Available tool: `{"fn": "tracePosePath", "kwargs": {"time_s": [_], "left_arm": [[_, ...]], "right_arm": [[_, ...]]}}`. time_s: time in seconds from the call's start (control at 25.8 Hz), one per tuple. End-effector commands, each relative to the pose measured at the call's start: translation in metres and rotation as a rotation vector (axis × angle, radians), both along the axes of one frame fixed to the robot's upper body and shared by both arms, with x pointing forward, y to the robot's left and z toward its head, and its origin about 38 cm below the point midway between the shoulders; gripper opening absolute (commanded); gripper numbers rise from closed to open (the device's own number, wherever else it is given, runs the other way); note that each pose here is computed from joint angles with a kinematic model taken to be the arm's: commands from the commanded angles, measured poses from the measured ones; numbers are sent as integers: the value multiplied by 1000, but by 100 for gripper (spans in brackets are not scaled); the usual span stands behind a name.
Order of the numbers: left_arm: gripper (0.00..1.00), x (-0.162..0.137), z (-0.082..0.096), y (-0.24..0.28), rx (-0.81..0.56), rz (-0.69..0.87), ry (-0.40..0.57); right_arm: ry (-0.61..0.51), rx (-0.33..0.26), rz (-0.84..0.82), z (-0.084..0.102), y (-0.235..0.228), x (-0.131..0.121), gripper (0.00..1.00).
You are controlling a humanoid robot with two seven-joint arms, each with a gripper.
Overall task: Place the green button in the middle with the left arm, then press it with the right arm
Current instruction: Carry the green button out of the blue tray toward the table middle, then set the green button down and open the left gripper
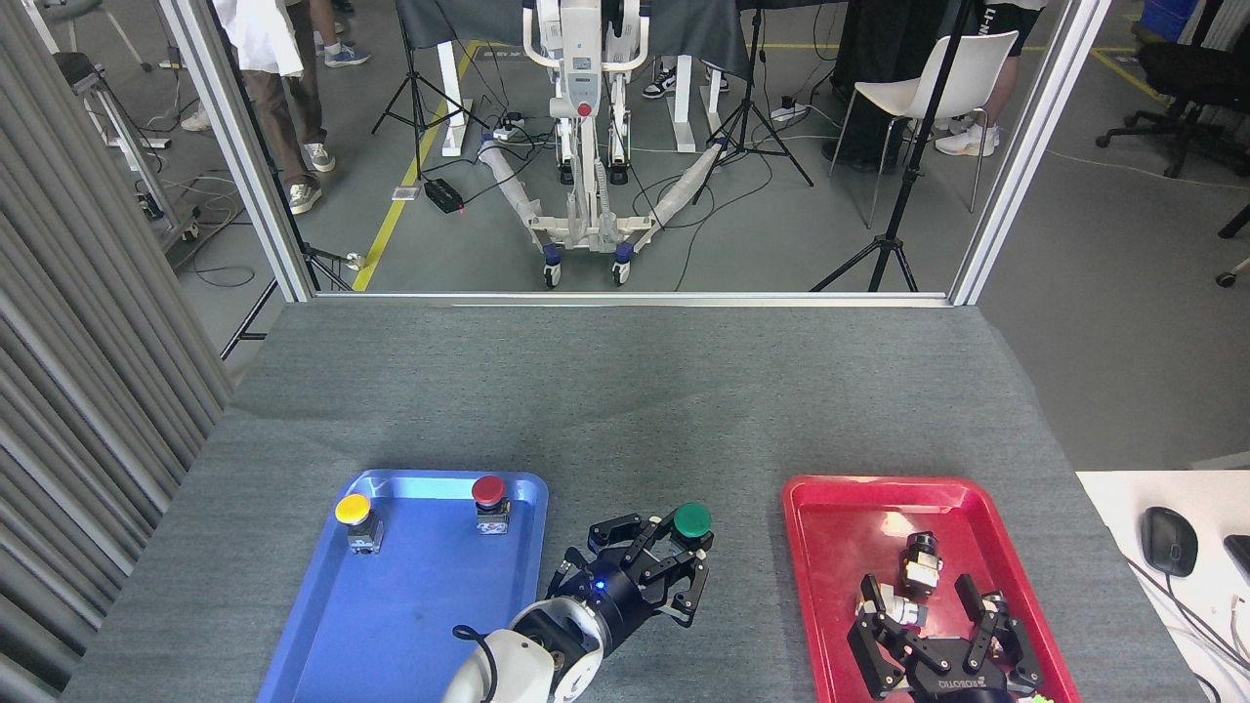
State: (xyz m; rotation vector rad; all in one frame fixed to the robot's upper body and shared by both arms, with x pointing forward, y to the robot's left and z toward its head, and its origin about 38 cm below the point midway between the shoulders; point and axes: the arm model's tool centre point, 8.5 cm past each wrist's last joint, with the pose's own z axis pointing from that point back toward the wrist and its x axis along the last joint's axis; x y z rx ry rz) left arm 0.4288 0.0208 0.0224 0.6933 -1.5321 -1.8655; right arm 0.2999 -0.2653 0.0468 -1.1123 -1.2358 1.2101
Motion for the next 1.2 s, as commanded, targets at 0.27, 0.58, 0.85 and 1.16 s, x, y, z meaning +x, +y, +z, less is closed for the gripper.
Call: {"fn": "tracePosePath", "kwargs": {"time_s": [0.27, 0.58, 0.85, 1.16], "left_arm": [[0, -16, -32, 5, 36, 39, 61], [100, -32, -50, 16, 40, 74, 106], [100, -44, 11, 2, -67, 35, -49], [100, -85, 57, 139, -76, 421, -251]], "right_arm": [[3, -2, 1, -2, -1, -3, 100], [7, 0, 0, -3, 0, -4, 100], [7, 5, -1, -4, 0, -4, 100], [0, 15, 22, -2, 11, 0, 97]]}}
